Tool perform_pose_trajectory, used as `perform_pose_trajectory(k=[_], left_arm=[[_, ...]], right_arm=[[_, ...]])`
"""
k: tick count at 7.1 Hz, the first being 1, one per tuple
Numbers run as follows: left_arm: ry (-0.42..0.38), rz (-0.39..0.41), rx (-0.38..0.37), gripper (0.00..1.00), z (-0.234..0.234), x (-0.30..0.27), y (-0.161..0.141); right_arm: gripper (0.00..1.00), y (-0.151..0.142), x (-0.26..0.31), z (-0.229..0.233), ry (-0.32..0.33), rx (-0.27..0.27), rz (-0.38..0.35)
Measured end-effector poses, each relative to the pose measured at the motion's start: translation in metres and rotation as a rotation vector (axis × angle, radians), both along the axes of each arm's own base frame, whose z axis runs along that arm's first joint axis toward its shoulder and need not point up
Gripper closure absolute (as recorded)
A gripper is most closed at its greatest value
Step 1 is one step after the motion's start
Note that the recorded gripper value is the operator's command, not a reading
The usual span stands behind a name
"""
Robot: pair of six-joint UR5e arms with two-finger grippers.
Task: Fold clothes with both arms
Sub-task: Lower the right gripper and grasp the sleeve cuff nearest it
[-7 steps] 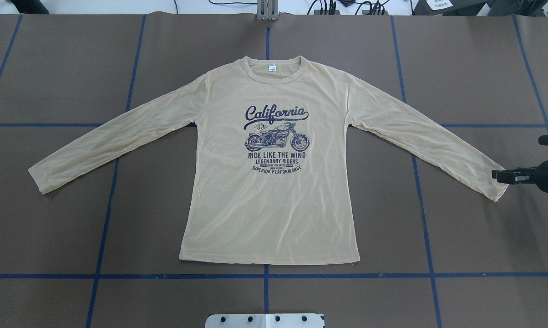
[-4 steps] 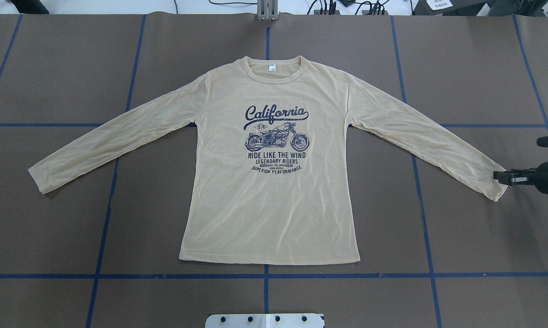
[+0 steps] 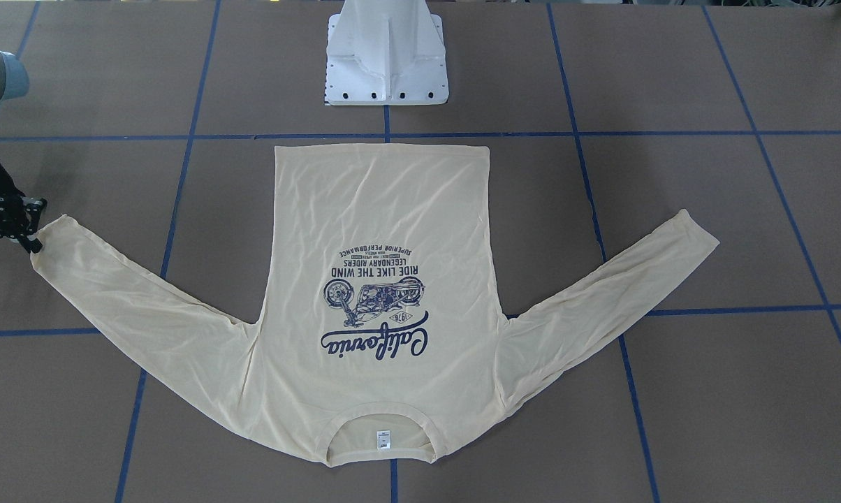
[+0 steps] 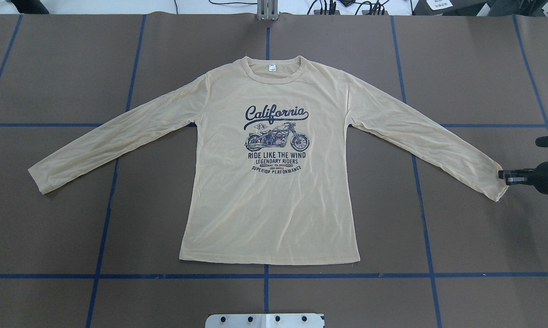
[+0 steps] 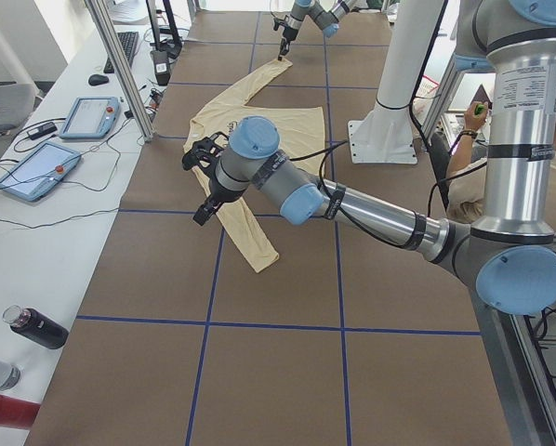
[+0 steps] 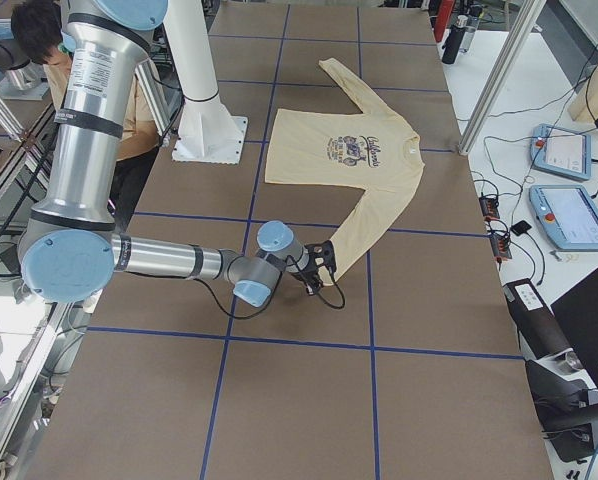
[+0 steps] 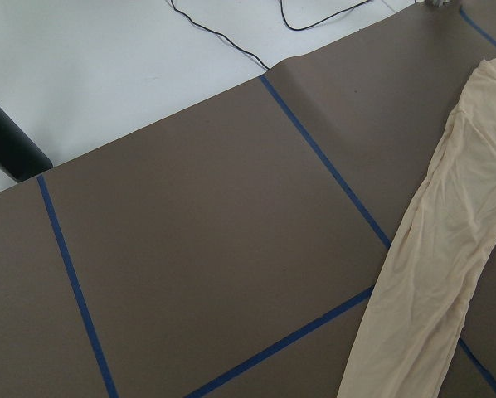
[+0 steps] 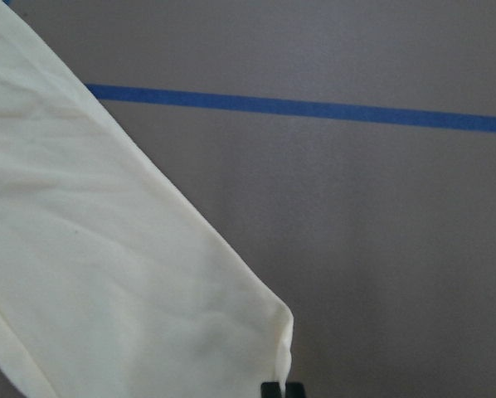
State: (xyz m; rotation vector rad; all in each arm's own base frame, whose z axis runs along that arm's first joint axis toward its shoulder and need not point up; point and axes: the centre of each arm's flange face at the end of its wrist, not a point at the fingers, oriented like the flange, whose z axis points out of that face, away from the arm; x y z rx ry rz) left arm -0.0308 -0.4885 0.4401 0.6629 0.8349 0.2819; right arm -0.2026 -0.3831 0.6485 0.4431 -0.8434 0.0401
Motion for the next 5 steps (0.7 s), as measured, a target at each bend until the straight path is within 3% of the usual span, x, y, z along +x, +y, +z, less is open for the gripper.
perform_pose_trajectory(k=[2,5], left_arm=[[0.000,0.000,0.000,0.00,0.000,0.000,0.000],[-0.001,0.000,-0.002,0.00,0.001,0.000,0.000]], right_arm=[[1.00,-0.018,0.002,-0.048,-0.046,-0.006,-0.010],[1.00,-0.112,-0.009,-0.205,-0.082,-0.060,0.034]])
